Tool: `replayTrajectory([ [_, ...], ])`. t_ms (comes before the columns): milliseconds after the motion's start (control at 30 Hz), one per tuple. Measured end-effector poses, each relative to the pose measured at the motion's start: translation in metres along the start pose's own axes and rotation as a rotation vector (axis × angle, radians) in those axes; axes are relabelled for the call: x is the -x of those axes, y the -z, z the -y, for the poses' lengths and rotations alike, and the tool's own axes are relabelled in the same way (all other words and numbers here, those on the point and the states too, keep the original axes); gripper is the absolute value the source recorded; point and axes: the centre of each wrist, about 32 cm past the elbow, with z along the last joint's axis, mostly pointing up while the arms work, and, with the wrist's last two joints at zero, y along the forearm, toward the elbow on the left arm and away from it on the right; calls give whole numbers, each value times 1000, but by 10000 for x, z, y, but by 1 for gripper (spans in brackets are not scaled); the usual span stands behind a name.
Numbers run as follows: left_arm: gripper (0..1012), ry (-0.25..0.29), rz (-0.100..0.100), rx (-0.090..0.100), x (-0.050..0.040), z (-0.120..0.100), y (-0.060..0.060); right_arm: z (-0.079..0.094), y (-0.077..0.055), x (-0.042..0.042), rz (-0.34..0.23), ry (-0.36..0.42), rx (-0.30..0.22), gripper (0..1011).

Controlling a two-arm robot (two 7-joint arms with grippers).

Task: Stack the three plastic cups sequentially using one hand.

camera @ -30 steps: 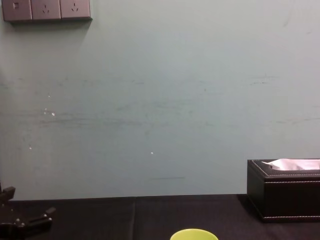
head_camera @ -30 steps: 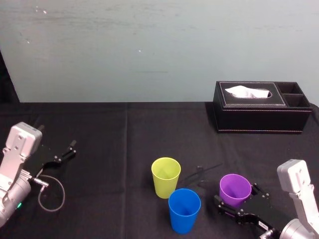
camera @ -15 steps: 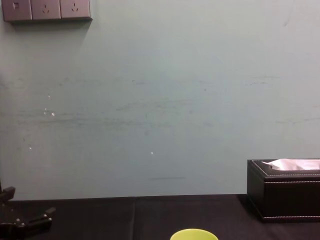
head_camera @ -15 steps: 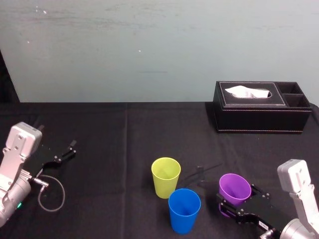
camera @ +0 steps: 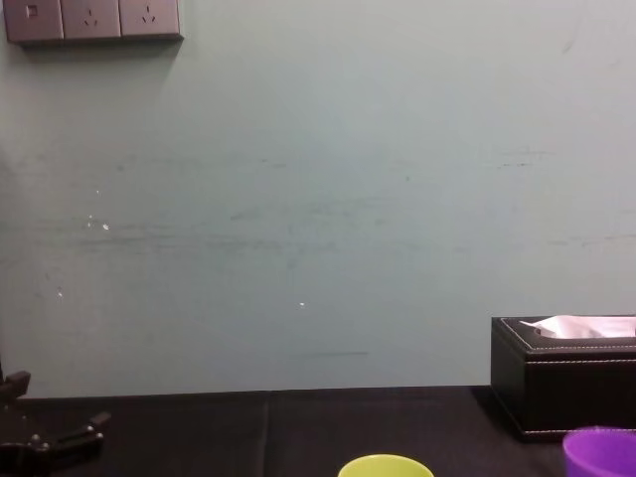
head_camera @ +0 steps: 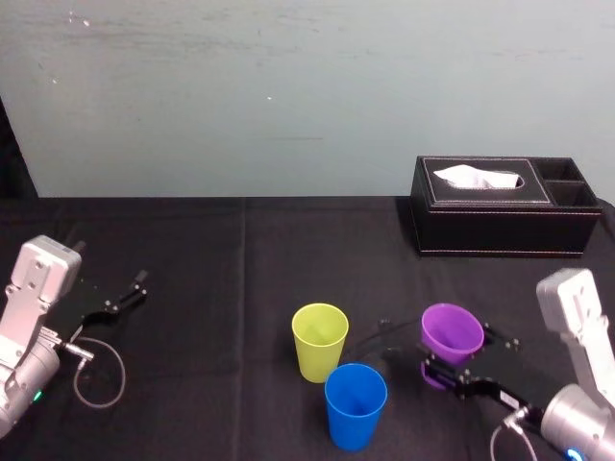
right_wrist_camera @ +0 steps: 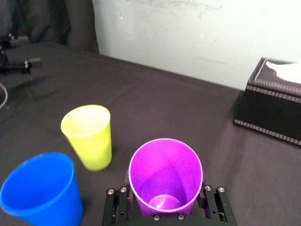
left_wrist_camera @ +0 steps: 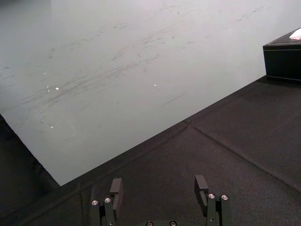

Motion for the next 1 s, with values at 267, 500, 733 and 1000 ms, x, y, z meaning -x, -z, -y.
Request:
replayTrajectory([
  [267,1000,0,0,0,0,0,0,-151,-352,-68,2,-17,-31,731],
  [500,1000,0,0,0,0,0,0,-292,-623,-35,-11,-70,-43,732],
  [733,1000,0,0,0,0,0,0,-413,-773,93,-25,-129,-49,732],
  [1000,1000,0,0,0,0,0,0,-523,-864,227,-28,-173,-63,732],
])
